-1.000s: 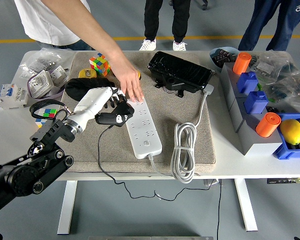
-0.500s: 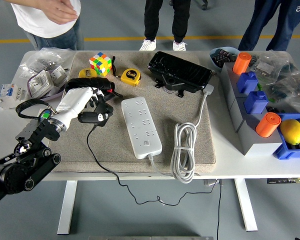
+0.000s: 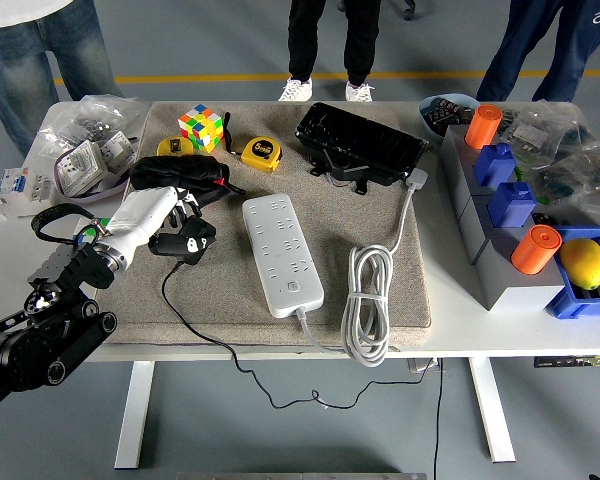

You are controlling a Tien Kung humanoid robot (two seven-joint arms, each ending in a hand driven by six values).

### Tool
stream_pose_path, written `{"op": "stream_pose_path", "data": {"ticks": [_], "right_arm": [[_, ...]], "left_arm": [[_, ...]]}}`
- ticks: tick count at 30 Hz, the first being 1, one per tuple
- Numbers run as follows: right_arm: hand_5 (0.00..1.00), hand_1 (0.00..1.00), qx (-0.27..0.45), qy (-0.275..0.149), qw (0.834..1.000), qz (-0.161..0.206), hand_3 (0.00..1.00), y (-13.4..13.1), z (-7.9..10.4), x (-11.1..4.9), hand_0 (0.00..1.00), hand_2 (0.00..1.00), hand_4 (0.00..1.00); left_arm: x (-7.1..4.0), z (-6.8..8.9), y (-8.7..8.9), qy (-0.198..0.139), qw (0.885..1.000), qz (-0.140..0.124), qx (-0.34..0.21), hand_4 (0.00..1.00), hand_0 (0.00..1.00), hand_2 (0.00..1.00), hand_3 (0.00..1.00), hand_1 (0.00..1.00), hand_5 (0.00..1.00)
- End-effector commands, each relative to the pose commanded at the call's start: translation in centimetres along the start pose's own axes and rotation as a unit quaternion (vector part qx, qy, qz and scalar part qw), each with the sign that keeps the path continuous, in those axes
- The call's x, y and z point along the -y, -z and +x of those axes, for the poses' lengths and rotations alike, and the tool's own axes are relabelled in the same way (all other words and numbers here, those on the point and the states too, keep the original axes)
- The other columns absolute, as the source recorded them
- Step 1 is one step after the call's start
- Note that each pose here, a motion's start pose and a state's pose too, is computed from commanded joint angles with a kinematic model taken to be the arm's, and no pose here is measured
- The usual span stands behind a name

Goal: Put the plug near the board,insert it into the board,press the button,pull the plug out

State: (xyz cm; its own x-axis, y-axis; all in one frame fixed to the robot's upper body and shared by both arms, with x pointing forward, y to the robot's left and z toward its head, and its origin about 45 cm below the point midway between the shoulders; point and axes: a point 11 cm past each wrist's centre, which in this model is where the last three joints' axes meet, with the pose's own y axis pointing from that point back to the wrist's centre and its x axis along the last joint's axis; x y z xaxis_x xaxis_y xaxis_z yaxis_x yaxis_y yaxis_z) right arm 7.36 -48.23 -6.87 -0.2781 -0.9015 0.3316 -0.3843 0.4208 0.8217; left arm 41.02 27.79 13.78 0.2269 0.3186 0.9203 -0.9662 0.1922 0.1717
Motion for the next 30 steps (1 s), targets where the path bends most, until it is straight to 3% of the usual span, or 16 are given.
{"op": "stream_pose_path", "data": {"ticks": [1,2,7,8,13,14,19,20,25,26,30], "right_arm": [[0.369,0.618,0.0,0.0,1.0,0.0,0.544,0.0,0.0,0.0,0.608,0.572,0.893],[0.37,0.616,0.0,0.0,1.0,0.0,0.543,0.0,0.0,0.0,0.605,0.572,0.89],[0.37,0.616,-0.003,0.002,1.0,0.001,0.543,0.1,0.0,0.0,0.605,0.572,0.89],[0.369,0.615,-0.004,0.002,1.0,0.001,0.543,0.2,0.0,0.0,0.605,0.572,0.89],[0.369,0.615,-0.007,0.001,1.0,0.002,0.543,0.3,0.2,0.0,0.605,0.572,0.89],[0.368,0.616,-0.007,0.001,1.0,0.002,0.542,0.2,0.2,0.0,0.606,0.572,0.891],[0.368,0.616,-0.009,0.0,1.0,-0.001,0.542,-0.1,0.4,0.0,0.606,0.572,0.891],[0.365,0.615,-0.008,0.0,1.0,-0.002,0.542,-0.2,0.4,-0.1,0.607,0.572,0.89],[0.365,0.615,-0.003,-0.001,1.0,-0.006,0.542,-0.6,0.4,-0.2,0.607,0.572,0.89],[0.364,0.616,-0.002,-0.001,1.0,-0.006,0.543,-0.6,0.3,-0.2,0.605,0.572,0.89],[0.364,0.616,-0.001,-0.002,1.0,-0.002,0.543,-0.3,0.4,-0.1,0.605,0.572,0.89]], "left_arm": [[0.0,0.0,0.0,0.002,1.0,0.002,0.0,0.823,0.307,0.452,0.539,0.43,0.067],[0.0,-0.1,0.1,0.005,1.0,0.004,-0.001,0.998,0.399,0.525,0.557,0.494,0.214],[0.0,-0.1,0.1,0.008,1.0,0.007,-0.003,0.998,0.399,0.525,0.557,0.494,0.214],[0.0,0.0,0.1,0.009,1.0,0.006,-0.002,0.998,0.519,0.585,0.613,0.631,0.296],[0.0,0.1,-0.1,0.007,1.0,0.0,-0.003,0.998,0.519,0.585,0.613,0.631,0.296],[0.0,0.1,-0.2,0.006,1.0,-0.001,-0.004,0.998,0.563,0.67,0.7,0.689,0.376],[-0.4,0.3,-0.1,0.0,1.0,-0.001,-0.017,0.998,0.563,0.67,0.7,0.689,0.376],[-0.5,0.3,-0.1,-0.001,1.0,-0.001,-0.021,0.998,0.708,0.802,0.812,0.792,0.636],[-0.9,1.0,-0.2,-0.022,0.998,-0.009,-0.062,0.998,0.708,0.802,0.812,0.792,0.636],[-1.0,1.3,-0.3,-0.031,0.997,-0.015,-0.075,0.998,0.783,0.873,0.868,0.842,0.808],[-1.5,2.5,-0.2,-0.062,0.988,-0.028,-0.138,0.998,0.783,0.873,0.868,0.842,0.808]]}}
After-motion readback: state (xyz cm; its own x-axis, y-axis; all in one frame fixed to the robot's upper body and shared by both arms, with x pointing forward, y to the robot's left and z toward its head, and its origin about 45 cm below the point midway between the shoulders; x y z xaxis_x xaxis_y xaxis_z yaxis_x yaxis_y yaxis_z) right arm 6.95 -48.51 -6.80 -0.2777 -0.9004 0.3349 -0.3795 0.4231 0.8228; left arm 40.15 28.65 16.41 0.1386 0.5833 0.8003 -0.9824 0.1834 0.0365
